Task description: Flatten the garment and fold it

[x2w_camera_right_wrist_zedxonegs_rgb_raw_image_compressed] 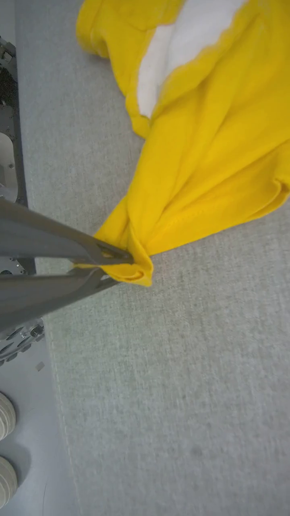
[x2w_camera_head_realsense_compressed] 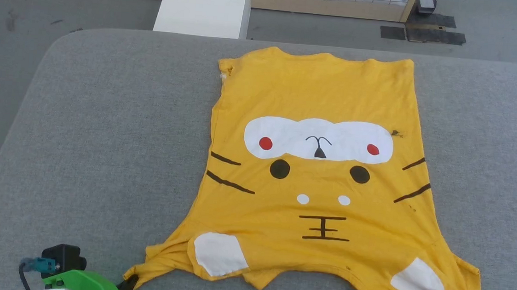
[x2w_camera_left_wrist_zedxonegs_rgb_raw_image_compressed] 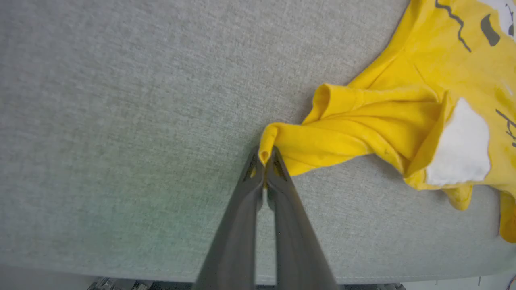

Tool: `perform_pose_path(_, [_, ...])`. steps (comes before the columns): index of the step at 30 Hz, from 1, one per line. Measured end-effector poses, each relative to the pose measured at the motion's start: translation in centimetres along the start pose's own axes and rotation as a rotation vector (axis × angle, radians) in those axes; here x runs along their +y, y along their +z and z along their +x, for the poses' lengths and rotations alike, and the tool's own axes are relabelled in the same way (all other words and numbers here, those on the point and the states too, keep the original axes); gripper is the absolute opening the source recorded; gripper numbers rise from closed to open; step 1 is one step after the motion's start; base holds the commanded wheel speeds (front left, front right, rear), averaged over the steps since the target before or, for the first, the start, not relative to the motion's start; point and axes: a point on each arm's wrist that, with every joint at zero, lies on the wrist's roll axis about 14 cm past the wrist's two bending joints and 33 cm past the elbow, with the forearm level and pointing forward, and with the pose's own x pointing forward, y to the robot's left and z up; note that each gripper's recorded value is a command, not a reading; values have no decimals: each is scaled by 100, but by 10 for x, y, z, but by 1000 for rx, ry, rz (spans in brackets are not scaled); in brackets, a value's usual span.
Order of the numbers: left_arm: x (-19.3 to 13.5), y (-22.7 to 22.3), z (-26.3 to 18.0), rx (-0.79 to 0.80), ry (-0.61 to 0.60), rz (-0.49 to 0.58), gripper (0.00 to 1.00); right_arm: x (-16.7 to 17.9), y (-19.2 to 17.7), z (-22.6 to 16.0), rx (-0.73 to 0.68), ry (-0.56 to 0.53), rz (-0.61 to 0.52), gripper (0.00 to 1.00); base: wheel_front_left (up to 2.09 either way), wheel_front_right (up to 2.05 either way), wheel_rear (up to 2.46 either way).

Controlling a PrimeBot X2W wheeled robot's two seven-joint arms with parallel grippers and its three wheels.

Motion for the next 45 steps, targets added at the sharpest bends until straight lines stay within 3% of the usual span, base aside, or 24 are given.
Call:
perform_pose_path(8, [-1,-4,1,4,-1,-3,0,6,-10,16,14,33,41,0,0,0,0])
perform_pose_path(9, [0,-4,1,2,0,-5,0,5,-10,16,12,33,44,8,0,0,0])
perform_pose_path(10, [0,-5,1,1,0,-6,0,5,-9,16,10,34,46,56,0,0,0])
perform_pose_path(11, [-1,-5,1,-2,-1,-6,0,6,-8,16,5,36,46,96,0,0,0])
perform_pose_path(12, [-1,-5,1,-5,-2,-7,0,6,-5,14,-6,37,46,100,0,0,0])
perform_pose_path(17, [-3,-4,-1,-18,-13,-2,0,21,42,3,-192,67,19,100,0,0,0])
perform_pose_path(22, [-4,-3,1,-29,-29,2,0,57,145,-16,-580,146,3,100,0,0,0])
perform_pose_path(28, [-6,5,8,-45,-45,8,0,95,226,-13,-779,220,-4,100,0,0,0])
perform_pose_path(38, [-28,34,27,-93,-84,53,0,142,317,55,-696,212,-54,100,0,0,0])
perform_pose_path(45, [-40,43,36,-110,-85,69,0,158,344,111,-509,112,-146,100,0,0,0])
